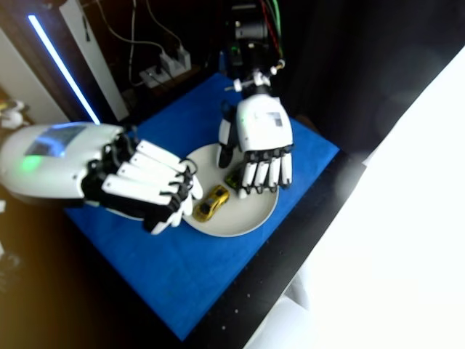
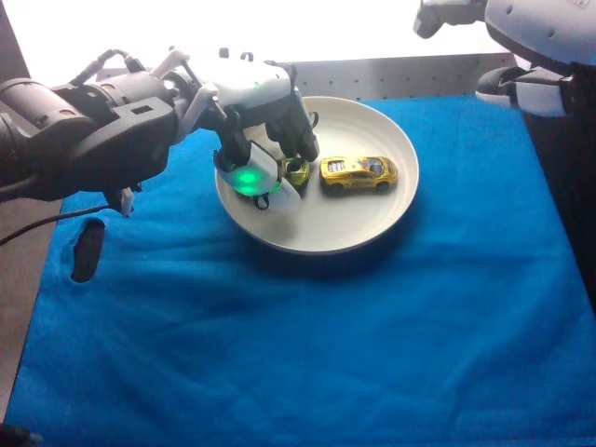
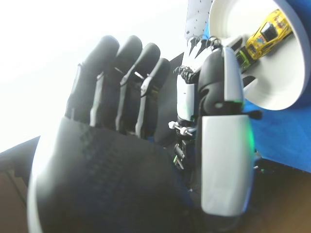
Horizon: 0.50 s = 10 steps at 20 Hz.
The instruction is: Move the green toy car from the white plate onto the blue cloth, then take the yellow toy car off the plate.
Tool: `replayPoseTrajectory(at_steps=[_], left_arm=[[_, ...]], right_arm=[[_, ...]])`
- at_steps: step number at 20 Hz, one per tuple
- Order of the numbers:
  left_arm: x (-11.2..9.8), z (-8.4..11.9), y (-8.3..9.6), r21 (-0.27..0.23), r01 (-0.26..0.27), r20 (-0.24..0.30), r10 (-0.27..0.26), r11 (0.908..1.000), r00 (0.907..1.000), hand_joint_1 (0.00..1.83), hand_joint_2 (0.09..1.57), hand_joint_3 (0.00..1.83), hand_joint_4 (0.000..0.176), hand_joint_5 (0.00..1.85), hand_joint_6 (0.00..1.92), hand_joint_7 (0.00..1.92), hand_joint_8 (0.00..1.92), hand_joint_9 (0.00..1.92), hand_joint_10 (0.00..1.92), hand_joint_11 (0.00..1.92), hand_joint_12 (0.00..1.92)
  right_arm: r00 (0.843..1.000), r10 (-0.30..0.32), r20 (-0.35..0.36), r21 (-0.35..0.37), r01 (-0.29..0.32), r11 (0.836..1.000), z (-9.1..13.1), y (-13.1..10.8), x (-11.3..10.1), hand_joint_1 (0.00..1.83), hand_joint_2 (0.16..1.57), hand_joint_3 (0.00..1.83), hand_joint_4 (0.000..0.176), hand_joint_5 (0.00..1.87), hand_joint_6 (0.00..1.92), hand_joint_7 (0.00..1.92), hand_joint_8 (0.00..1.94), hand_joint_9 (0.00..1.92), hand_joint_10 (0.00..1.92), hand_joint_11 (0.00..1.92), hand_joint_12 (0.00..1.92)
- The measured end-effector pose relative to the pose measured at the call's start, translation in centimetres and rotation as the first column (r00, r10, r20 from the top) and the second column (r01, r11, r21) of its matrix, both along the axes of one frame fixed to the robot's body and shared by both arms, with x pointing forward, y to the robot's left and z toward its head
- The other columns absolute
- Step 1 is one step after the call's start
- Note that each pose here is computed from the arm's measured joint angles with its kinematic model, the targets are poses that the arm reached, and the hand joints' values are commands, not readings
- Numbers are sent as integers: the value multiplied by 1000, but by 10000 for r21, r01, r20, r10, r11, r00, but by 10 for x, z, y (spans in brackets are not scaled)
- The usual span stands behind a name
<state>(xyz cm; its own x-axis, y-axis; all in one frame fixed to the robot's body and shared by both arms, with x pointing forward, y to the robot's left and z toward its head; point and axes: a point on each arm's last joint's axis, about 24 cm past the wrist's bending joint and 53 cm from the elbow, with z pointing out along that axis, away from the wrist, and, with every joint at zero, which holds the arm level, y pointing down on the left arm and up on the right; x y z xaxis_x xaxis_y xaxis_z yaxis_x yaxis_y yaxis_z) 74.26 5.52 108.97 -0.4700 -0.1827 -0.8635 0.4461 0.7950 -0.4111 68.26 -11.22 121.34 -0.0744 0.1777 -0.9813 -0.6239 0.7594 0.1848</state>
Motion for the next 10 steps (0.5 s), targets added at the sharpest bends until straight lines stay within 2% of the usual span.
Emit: replayPoseTrajectory(at_steps=[1,2,3,5,6,7,8,10], left_arm=[[0,0,0,-9,1,12,-1,10000,10000,1207,1080,0,0,1007,657,977,1043,619,1408,407,1893],[0,0,0,1,1,1,-1,10000,10000,1223,1115,0,0,973,836,957,1187,631,1452,438,1915],[0,-1,1,-46,-31,-44,31,10000,10000,1228,1123,0,0,973,875,951,1217,622,1441,327,1903],[-1,-3,1,-69,-52,-75,51,10000,10000,1225,1124,0,0,957,948,969,1174,721,1358,443,1840],[-1,-2,1,-74,-54,-74,53,10000,10000,1234,1119,0,0,960,924,992,1161,798,1351,568,1816],[-1,-2,1,-84,-57,-71,56,9999,10000,1225,1123,1,0,965,950,967,1167,715,1327,362,1824],[0,-2,1,-138,-84,-88,83,9999,9999,1335,1146,4,0,915,1013,938,1190,740,1394,397,1861],[-2,-2,0,-238,-65,-77,64,9997,10000,1231,1134,0,0,949,943,946,1225,766,1379,524,1877]], right_arm=[[10000,-4,-4,5,4,10000,0,0,0,1229,1041,3,0,478,711,548,851,403,1313,224,1884],[10000,-2,-2,3,2,10000,0,0,0,1234,1041,2,0,488,704,560,828,417,1290,234,1868],[10000,7,-3,3,-7,10000,0,0,0,1232,1038,0,0,513,681,587,818,440,1270,245,1863],[10000,20,-5,10,-20,10000,0,1,-1,1242,1041,1,0,485,796,549,930,418,1339,246,1873],[10000,29,-11,17,-29,10000,0,1,-1,1221,1041,1,0,456,900,531,1009,418,1364,257,1858],[10000,36,-18,7,-36,10000,-1,1,-1,1230,1044,1,0,420,973,521,1063,414,1392,260,1864],[10000,40,-20,-2,-40,10000,-1,1,-2,1216,1050,3,0,436,935,517,1059,406,1372,238,1861],[10000,36,-43,-11,-36,10000,-2,1,-2,1237,1040,0,0,467,961,526,1105,418,1405,246,1886]])
